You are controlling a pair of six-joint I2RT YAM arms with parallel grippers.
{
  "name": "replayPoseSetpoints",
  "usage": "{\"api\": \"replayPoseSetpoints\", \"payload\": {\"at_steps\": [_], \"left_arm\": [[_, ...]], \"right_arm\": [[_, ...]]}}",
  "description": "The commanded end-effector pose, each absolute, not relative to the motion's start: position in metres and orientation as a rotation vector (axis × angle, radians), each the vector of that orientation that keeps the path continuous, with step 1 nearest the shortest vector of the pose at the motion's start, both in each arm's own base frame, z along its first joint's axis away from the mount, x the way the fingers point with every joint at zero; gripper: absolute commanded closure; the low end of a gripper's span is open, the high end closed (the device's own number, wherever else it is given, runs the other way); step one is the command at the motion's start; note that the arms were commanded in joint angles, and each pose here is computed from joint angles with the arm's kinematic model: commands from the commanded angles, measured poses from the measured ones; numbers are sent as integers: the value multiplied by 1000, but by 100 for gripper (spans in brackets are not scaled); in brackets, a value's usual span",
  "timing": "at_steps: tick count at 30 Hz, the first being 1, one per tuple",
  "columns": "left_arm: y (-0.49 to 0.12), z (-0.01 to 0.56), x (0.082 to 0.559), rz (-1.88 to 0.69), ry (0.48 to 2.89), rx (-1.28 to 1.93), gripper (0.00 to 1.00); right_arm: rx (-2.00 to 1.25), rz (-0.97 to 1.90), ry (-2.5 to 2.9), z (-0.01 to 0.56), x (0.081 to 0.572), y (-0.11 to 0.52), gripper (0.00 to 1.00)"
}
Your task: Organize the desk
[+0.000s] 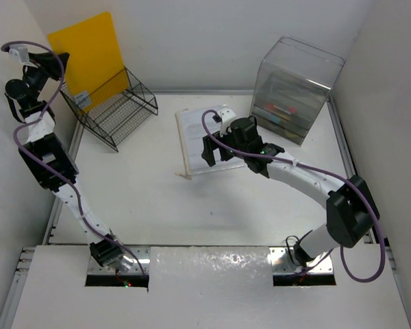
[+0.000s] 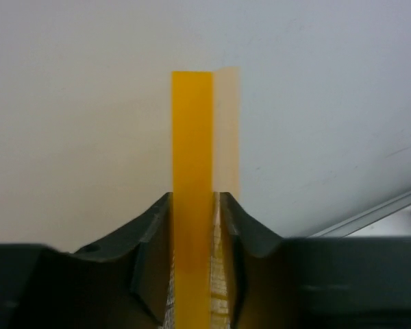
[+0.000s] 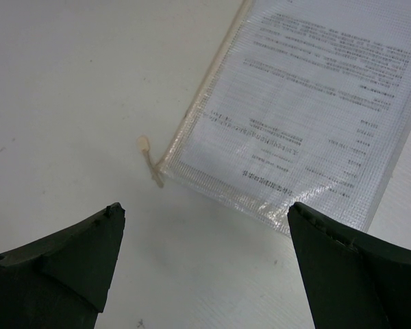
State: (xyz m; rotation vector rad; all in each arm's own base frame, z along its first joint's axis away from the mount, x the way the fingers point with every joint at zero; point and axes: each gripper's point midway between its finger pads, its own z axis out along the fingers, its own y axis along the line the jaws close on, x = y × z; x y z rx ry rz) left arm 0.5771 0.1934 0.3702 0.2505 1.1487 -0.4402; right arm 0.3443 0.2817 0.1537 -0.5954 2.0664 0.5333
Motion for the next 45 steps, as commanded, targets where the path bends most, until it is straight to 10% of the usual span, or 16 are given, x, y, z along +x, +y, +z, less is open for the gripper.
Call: {"api": "replayPoseSetpoints", "payload": {"at_steps": [1, 5, 29, 36, 45], "left_arm": [[191, 430, 558, -376, 1059, 286, 75], [186, 440, 556, -396, 1047, 303, 100], [188, 382, 551, -361, 1065, 320, 99], [189, 376, 555, -388, 1129, 305, 21], [205, 417, 540, -379, 1043, 233, 26]], "right_arm": [[-588, 573, 1980, 179, 345, 288, 1], [-594, 572, 1983, 180, 345, 288, 1], [-562, 576, 1987, 185, 347, 289, 1], [-563, 586, 1991, 182, 345, 290, 1], [-568, 582, 1991, 182, 345, 289, 1]]}}
